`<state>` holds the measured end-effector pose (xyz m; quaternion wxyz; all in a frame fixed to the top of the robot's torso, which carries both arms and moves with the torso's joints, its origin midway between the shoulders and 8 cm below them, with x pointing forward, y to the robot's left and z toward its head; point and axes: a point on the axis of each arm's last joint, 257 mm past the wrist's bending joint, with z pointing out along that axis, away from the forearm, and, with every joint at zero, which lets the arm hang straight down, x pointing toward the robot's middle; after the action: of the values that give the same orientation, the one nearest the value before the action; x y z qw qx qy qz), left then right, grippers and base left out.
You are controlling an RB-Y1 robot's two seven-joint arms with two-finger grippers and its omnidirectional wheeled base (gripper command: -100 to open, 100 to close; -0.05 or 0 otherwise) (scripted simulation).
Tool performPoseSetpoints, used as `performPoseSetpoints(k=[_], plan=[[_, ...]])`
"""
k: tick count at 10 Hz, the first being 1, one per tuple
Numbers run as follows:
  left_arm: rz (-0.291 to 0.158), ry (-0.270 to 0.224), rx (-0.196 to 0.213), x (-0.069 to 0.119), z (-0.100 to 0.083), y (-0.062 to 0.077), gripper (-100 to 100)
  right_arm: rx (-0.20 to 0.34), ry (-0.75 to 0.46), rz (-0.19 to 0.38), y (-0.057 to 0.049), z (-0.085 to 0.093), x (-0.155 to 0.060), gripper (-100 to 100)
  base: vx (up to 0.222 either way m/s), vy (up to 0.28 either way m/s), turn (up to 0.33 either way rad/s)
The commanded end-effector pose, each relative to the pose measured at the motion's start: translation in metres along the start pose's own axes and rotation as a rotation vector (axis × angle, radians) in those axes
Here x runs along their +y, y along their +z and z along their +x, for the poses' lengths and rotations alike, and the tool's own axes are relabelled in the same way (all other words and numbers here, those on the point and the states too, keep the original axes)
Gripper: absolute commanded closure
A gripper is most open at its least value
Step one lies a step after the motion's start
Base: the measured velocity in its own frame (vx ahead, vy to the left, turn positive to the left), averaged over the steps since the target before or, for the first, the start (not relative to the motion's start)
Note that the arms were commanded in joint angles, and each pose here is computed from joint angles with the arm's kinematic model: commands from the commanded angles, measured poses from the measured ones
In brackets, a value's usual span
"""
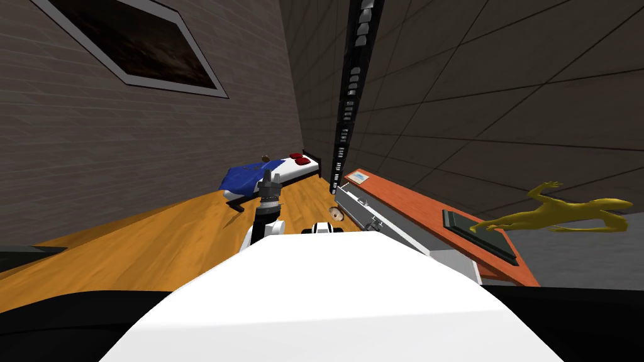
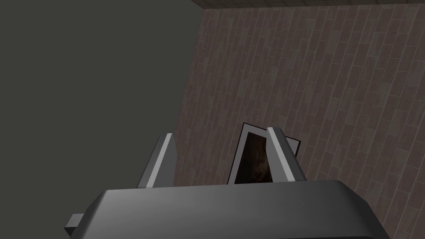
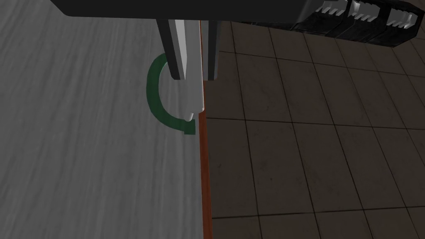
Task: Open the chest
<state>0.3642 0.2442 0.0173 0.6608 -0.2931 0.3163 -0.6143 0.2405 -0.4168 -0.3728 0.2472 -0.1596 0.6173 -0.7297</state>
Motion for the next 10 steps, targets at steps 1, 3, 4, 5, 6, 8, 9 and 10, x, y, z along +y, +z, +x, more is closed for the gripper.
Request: performPoseSetpoints(k=[1,3,4,5,6,8,9,10], plan=[[0.0,0.0,0.0,0.0,0.0,0.0,0,-0.005,0.0,0.0,0.01,-0.021,-0.006,-100,-0.069,-0.006,-0.054],[0.0,0.0,0.0,0.0,0.0,0.0,0,-0.012,0.008,0.0,0.02,-0.043,-0.013,-100,-0.077,-0.021,-0.038],[0.0,0.0,0.0,0.0,0.0,0.0,0,-0.016,0.009,0.001,0.024,-0.053,-0.017,-100,-0.096,-0.01,-0.039],[0.0,0.0,0.0,0.0,0.0,0.0,0,-0.016,0.0,0.001,0.024,-0.053,-0.017,-100,-0.071,-0.008,-0.02],[0.0,0.0,0.0,0.0,0.0,0.0,0,-0.02,0.0,0.002,0.029,-0.064,-0.022,-100,-0.057,-0.016,-0.031],[0.0,0.0,0.0,0.0,0.0,0.0,0,-0.031,0.004,0.004,0.038,-0.085,-0.032,-100,-0.076,-0.007,-0.04],[0.0,0.0,0.0,0.0,0.0,0.0,0,-0.031,0.0,0.005,0.038,-0.085,-0.032,-100,-0.063,-0.003,-0.018],[0.0,0.0,0.0,0.0,0.0,0.0,0,-0.037,0.0,0.007,0.042,-0.096,-0.038,-100,-0.052,-0.004,-0.023]])
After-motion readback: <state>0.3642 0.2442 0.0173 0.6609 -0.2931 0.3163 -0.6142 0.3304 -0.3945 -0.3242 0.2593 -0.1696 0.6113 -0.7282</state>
